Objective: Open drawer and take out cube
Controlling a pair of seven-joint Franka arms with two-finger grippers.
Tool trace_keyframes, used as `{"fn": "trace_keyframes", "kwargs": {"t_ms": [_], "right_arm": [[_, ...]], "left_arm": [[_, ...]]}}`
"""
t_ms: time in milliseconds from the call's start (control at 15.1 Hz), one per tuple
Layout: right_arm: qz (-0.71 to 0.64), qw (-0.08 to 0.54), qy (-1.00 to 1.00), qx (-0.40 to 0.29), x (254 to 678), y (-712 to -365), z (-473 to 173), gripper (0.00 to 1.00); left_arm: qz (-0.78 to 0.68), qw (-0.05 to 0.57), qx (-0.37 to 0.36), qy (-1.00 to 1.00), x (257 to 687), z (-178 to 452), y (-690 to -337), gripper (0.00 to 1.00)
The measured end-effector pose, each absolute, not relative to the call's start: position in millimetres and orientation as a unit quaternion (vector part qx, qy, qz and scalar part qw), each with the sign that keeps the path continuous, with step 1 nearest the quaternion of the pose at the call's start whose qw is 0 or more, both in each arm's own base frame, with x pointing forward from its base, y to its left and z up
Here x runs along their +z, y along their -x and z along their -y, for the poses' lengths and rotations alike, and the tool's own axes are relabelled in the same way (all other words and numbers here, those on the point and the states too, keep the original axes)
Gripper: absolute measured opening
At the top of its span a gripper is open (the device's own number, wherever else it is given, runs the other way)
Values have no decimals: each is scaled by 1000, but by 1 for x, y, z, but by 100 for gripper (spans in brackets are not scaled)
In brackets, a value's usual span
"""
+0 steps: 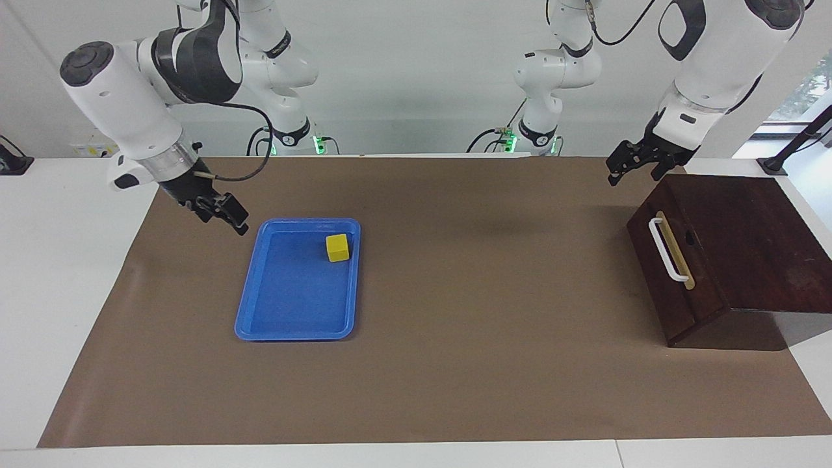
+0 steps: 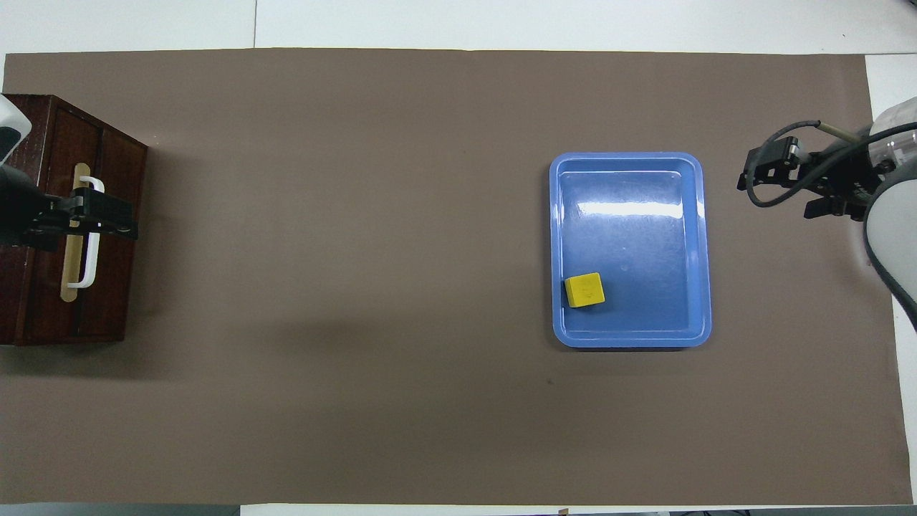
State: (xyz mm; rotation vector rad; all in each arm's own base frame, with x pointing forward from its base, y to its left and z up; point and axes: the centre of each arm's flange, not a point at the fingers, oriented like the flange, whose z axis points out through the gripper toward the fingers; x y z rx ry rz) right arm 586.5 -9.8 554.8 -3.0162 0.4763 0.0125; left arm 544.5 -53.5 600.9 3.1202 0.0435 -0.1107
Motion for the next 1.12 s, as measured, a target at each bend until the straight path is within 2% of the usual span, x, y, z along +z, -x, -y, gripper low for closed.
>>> {"fn": "trace_keyframes", "kwargs": {"t_ms": [330, 595, 1123], "right_arm": [[-26, -10, 1000, 4, 605, -560, 39, 100], [-22, -11, 998, 60, 634, -516, 42, 100], [-31, -12, 999, 41, 616, -533, 53, 100]], "left_arm": [[7, 9, -55, -998, 592, 56, -545, 100], [7, 9, -55, -998, 592, 56, -545, 100], [7, 9, -54, -998, 593, 56, -545, 100]]}}
